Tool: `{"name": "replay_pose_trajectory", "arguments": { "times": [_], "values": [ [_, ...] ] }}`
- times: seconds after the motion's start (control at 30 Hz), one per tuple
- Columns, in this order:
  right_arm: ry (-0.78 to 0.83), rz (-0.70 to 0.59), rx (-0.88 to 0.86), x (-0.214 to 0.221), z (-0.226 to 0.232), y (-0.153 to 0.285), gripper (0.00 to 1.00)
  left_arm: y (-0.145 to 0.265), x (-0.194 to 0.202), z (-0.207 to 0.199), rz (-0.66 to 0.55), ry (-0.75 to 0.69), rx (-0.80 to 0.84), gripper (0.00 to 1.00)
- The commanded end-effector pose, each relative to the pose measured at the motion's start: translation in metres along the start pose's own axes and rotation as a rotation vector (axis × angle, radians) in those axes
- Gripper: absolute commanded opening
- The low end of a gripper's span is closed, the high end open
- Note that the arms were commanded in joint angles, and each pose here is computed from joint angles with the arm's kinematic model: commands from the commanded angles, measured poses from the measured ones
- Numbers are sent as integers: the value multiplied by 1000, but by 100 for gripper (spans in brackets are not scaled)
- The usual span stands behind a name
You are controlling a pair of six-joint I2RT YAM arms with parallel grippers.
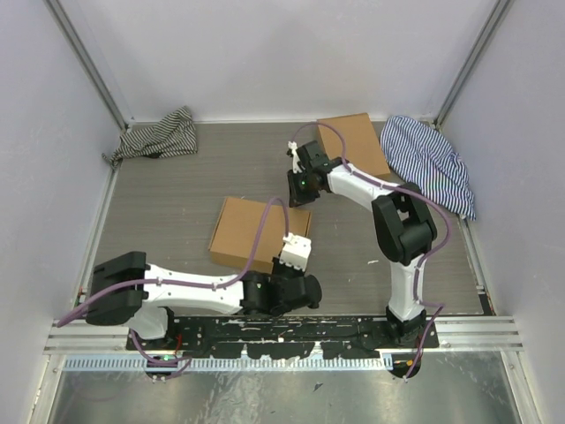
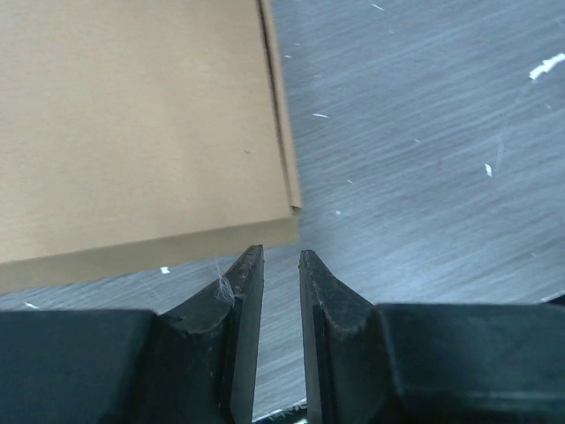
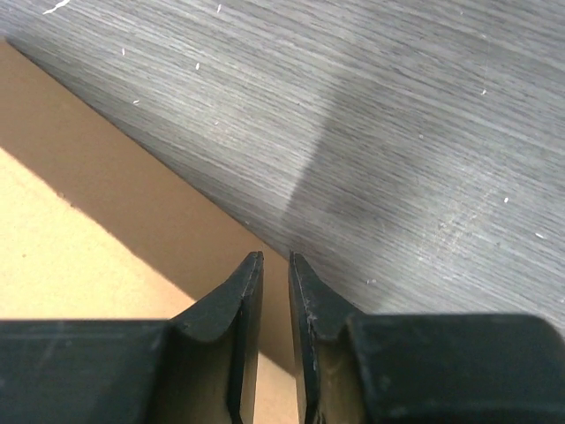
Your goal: Fold the paper box
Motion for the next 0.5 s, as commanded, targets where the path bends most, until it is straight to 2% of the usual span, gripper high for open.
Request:
{"name": "replay_pose_trajectory", "arguments": {
  "times": [0.0, 0.13, 0.2, 0.33, 0.4, 0.47],
  "values": [
    [33, -109, 29, -30, 7, 37, 25, 10, -3, -23, -23, -8, 30, 30],
    [29, -143, 79, -28, 2, 50, 26, 20, -12, -9, -53, 11, -23, 30],
    [24, -174, 105, -28, -1, 59, 29, 28, -22, 6, -86, 18, -52, 30],
    [3, -258, 165, -24, -5, 84, 40, 54, -58, 39, -183, 15, -105, 51],
    [-10, -308, 185, -21, -5, 98, 49, 65, -77, 58, -205, 5, -143, 61],
    [-22, -364, 191, -14, -3, 113, 58, 72, -94, 77, -207, 24, -175, 77]
  ]
}}
Point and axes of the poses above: each gripper's point midway between its finger pads, its own y axis back along the fingers, its own z axis along the line the jaws close on, x = y × z, the point moved 6 cm from there along y, back along the fingers, and after that the axes turned 10 degrees about y, right-handed, at the moved point
